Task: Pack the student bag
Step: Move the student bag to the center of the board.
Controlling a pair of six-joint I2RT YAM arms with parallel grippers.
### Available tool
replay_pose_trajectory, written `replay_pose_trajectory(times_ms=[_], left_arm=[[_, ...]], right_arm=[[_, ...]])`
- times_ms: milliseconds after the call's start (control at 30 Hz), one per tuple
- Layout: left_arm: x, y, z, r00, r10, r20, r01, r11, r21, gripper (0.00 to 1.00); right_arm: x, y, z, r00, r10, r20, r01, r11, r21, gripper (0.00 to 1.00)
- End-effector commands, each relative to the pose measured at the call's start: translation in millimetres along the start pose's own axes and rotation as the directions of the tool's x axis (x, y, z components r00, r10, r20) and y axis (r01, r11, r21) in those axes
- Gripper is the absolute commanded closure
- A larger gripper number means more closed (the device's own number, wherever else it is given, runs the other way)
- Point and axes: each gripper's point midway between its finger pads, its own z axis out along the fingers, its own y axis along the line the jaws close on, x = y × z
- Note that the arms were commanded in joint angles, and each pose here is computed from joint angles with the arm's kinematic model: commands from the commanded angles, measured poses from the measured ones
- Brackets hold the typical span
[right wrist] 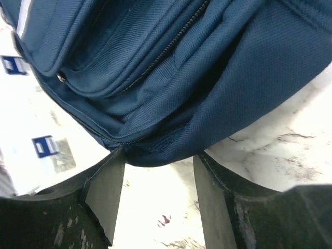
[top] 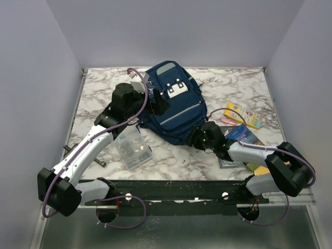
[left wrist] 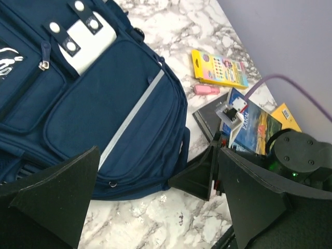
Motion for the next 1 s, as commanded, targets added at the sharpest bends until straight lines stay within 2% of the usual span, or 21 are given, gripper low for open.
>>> replay_pose_trajectory(times_ms=[0, 100, 167, 233, 300, 400, 467, 600, 700, 833, 967], left_arm=[[8, -14, 5, 0.995, -0.052, -0.085, 0.057, 0.997, 0.051, 0.01], [12, -15, 7, 0.993, -0.061, -0.098, 0.066, 0.996, 0.054, 0.01], [14, -17, 8, 0.993, -0.050, -0.104, 0.057, 0.997, 0.058, 0.01], [18, -18, 9, 0.993, -0.036, -0.116, 0.043, 0.997, 0.057, 0.01], [22, -19, 11, 0.991, -0.015, -0.135, 0.022, 0.999, 0.046, 0.01], [28, -17, 15, 0.987, -0.003, -0.161, 0.006, 1.000, 0.020, 0.01], [29, -20, 15, 0.986, -0.001, -0.168, 0.006, 1.000, 0.028, 0.01], [30, -25, 15, 0.984, -0.004, -0.177, 0.012, 0.999, 0.044, 0.01], [31, -27, 14, 0.982, -0.004, -0.186, 0.014, 0.999, 0.050, 0.01], [35, -29, 17, 0.979, -0.005, -0.206, 0.016, 0.998, 0.055, 0.01], [38, -31, 18, 0.974, -0.009, -0.225, 0.023, 0.998, 0.061, 0.01]], right_arm=[[-10, -25, -24, 0.951, -0.275, -0.142, 0.300, 0.934, 0.196, 0.43], [-46, -29, -36, 0.943, -0.323, -0.078, 0.331, 0.895, 0.299, 0.40], [-73, -30, -41, 0.948, -0.318, -0.027, 0.310, 0.897, 0.316, 0.40], [-103, -30, -40, 0.955, -0.296, 0.035, 0.271, 0.911, 0.311, 0.34], [-133, -31, -33, 0.971, -0.227, 0.073, 0.201, 0.943, 0.265, 0.32], [-171, -16, -15, 0.989, -0.115, 0.095, 0.099, 0.982, 0.159, 0.23], [-187, -11, 4, 0.995, -0.055, 0.085, 0.041, 0.986, 0.159, 0.22], [-212, -26, 30, 0.987, 0.126, 0.095, -0.150, 0.937, 0.316, 0.41], [-226, -40, 43, 0.971, 0.178, 0.157, -0.227, 0.892, 0.390, 0.51], [-232, -52, 59, 0.972, 0.157, 0.174, -0.218, 0.880, 0.422, 0.65], [-235, -59, 69, 0.982, 0.103, 0.158, -0.164, 0.881, 0.444, 0.65]])
